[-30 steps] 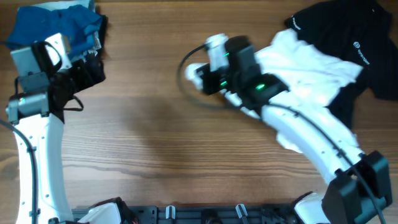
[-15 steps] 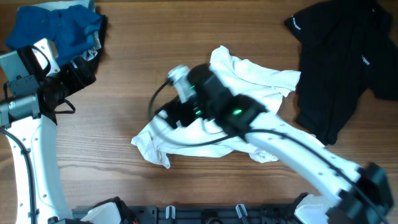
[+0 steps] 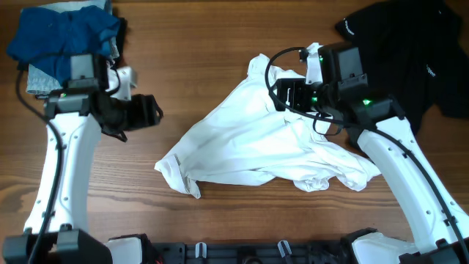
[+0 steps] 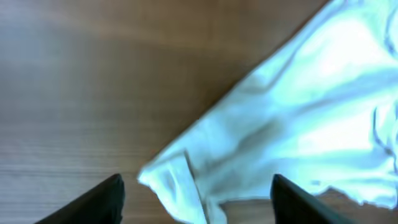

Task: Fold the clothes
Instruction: 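Grasp the T-shirt's left edge with the left gripper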

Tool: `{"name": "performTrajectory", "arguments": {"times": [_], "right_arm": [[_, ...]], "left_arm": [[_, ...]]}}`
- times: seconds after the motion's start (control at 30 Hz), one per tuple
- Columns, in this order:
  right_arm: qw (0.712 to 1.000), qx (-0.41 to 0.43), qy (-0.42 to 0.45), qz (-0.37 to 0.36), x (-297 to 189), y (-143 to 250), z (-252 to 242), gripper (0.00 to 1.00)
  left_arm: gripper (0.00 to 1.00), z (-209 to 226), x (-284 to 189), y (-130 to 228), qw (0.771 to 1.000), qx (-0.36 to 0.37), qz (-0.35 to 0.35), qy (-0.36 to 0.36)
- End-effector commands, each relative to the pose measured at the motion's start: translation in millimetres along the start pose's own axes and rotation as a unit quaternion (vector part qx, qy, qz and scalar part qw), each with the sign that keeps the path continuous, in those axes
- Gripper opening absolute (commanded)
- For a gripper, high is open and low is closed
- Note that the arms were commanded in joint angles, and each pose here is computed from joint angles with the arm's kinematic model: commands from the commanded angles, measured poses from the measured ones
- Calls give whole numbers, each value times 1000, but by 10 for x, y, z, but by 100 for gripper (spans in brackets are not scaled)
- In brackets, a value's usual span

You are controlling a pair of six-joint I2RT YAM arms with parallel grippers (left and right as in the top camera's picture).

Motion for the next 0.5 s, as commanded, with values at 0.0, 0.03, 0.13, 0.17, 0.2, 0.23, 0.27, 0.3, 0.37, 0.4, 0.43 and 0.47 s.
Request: {"name": "performTrajectory", "arguments": {"times": [0.0, 0.03, 0.13, 0.17, 0.2, 0.23, 0.27, 0.3, 0.37, 0.4, 0.43, 0.47], "right_arm": [[1000, 9, 22, -10, 19, -59, -107, 99], [1000, 9, 23, -9, 37, -61, -118, 100], [1000, 10, 24, -1, 127, -56, -138, 100], [1000, 11, 25, 5, 176, -46, -149, 100], [1000, 12, 25, 9, 212, -37, -158, 100], [1000, 12, 26, 13, 251, -31, -166, 99], [999, 13, 26, 18, 295, -25, -176, 100], [999, 14, 27, 20, 324, -19, -182, 99], [999, 15, 27, 26, 373, -10, -194, 99], [999, 16, 28, 31, 407, 4, -202, 100], [999, 16, 28, 33, 422, 9, -206, 100], [999, 16, 29, 34, 428, 12, -208, 100]], "left_arm": [[72, 79, 239, 291, 993, -92, 69, -20], [71, 139, 308, 370, 989, -117, 81, -34], [65, 291, 531, 627, 977, -169, 116, -60], [64, 338, 623, 733, 973, -179, 128, -67], [64, 362, 696, 814, 972, -179, 137, -69], [64, 374, 755, 877, 971, -178, 143, -70], [64, 368, 806, 922, 971, -178, 145, -70], [64, 353, 831, 945, 971, -175, 147, -70], [64, 289, 862, 984, 973, -157, 151, -70], [64, 227, 878, 1015, 975, -142, 154, -70], [64, 174, 891, 1047, 977, -128, 158, -71], [64, 132, 902, 1077, 977, -117, 162, -71]]}}
Point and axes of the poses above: each gripper's point midway between its finger pads, its own x axis out along the fingers, its own z axis along the line the jaws close on, y = z × x, the point moved 6 cm from there along -x, back along the fingers, and after that the axes turned 8 degrees about -x, right-handed, at the moved point
